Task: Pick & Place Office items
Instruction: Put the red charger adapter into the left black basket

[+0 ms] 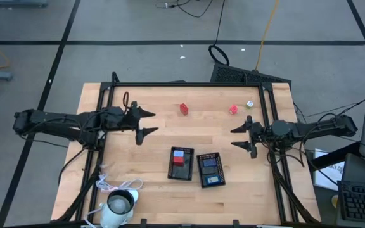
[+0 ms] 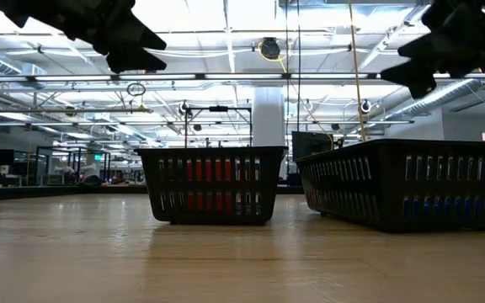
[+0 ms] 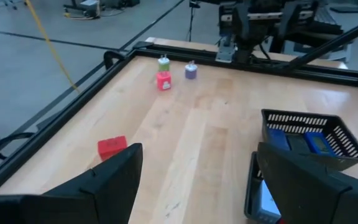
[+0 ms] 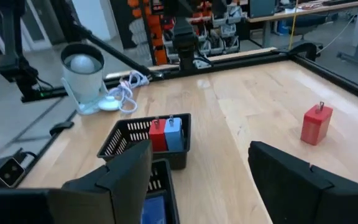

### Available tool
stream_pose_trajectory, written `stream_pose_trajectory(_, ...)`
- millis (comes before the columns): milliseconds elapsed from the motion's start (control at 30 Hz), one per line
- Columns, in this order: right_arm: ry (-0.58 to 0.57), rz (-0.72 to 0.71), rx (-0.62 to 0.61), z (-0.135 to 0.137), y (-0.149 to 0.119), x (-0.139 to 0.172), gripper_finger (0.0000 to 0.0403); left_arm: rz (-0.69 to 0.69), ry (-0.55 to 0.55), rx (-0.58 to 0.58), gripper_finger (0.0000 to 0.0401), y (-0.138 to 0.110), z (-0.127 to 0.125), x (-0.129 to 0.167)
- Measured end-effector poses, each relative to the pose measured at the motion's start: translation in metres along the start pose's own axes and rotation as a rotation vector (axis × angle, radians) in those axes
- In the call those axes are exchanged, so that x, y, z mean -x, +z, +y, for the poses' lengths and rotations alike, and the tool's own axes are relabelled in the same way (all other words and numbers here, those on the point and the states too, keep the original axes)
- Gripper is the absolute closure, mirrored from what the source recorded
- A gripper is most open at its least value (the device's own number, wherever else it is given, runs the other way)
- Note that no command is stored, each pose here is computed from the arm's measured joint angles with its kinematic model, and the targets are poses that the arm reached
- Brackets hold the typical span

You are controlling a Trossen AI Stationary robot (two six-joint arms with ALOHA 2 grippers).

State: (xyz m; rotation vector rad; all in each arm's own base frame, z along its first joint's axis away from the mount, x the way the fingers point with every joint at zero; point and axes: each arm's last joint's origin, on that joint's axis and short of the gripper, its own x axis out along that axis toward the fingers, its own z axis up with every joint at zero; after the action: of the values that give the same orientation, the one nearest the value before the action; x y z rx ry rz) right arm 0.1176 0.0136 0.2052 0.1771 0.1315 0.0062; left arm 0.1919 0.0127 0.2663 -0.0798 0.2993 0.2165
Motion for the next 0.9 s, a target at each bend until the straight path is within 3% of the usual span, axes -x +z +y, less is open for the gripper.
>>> stream_pose_trajectory(233,0.087,-0.052,-0.010,0.000,-0.005,0.009,0.0149,-0.026,-0.054,0.001,0.0082,-0.001,0.003,-0.002)
stream_pose_trajectory(667,0.087,-0.041,0.049,-0.003,-0.011,0.023,0.0149,-0.108,-0.020,0.148,0.0082,0.006,0.007,-0.005)
stream_pose_trajectory(900,0.093,-0.083,0.033,-0.004,-0.014,0.026,0.0149,-0.051,0.040,0.201,0.0082,-0.003,0.007,-0.024)
